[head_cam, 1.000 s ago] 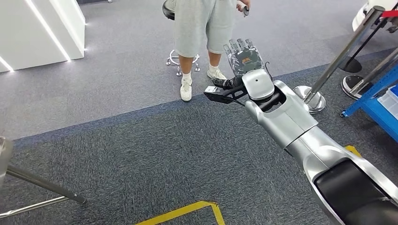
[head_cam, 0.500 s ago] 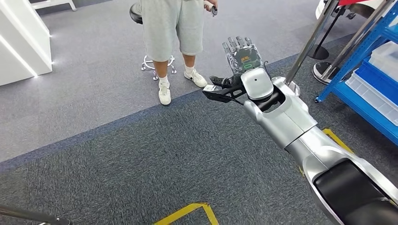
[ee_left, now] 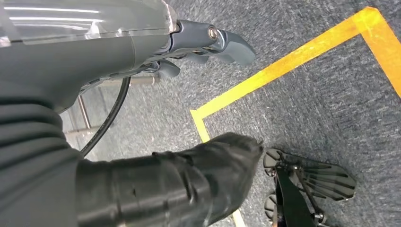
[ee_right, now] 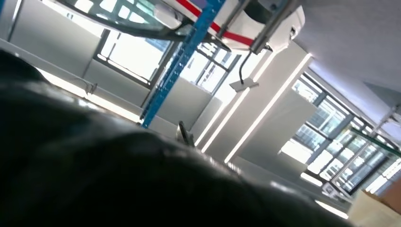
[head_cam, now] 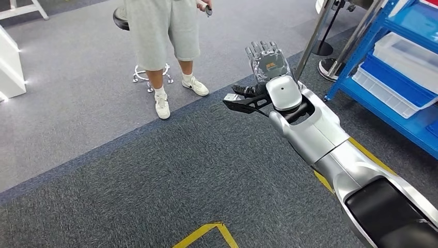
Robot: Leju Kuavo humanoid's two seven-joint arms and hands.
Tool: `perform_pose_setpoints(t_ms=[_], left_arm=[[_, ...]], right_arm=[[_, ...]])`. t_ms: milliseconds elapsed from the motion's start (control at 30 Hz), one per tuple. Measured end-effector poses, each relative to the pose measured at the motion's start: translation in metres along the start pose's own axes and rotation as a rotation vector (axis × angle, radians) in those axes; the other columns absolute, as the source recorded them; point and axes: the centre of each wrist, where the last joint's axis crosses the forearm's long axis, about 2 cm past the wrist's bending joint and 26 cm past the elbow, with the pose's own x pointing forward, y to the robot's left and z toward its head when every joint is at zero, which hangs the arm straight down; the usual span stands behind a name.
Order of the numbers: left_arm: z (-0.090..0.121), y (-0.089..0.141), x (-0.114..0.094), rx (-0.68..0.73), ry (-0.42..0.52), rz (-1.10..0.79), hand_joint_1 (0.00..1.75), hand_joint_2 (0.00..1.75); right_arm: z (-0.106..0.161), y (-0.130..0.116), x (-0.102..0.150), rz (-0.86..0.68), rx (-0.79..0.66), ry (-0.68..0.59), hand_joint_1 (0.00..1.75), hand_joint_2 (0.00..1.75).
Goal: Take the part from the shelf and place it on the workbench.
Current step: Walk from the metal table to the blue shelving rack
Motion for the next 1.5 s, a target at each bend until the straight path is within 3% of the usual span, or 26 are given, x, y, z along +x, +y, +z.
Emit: perform_pose_setpoints(t_ms=[233,867,1500], left_arm=[[0.0,-0.001,0.0,0.0,0.011,0.004,0.0,0.0],[0.0,-0.001,0.0,0.012,0.024,-0.003,0.0,0.0],[0.0,-0.001,-0.001,0.035,0.084,0.032,0.0,0.0]], right_arm=[[-0.002,-0.01,0.0,0.014,-0.014,0.001,0.0,0.0],[0.0,0.002,-0.003,0.028,0.023,0.003,0.0,0.0],[-0.003,-0.013,-0.001,0.034,-0.005,0.006,0.0,0.0]])
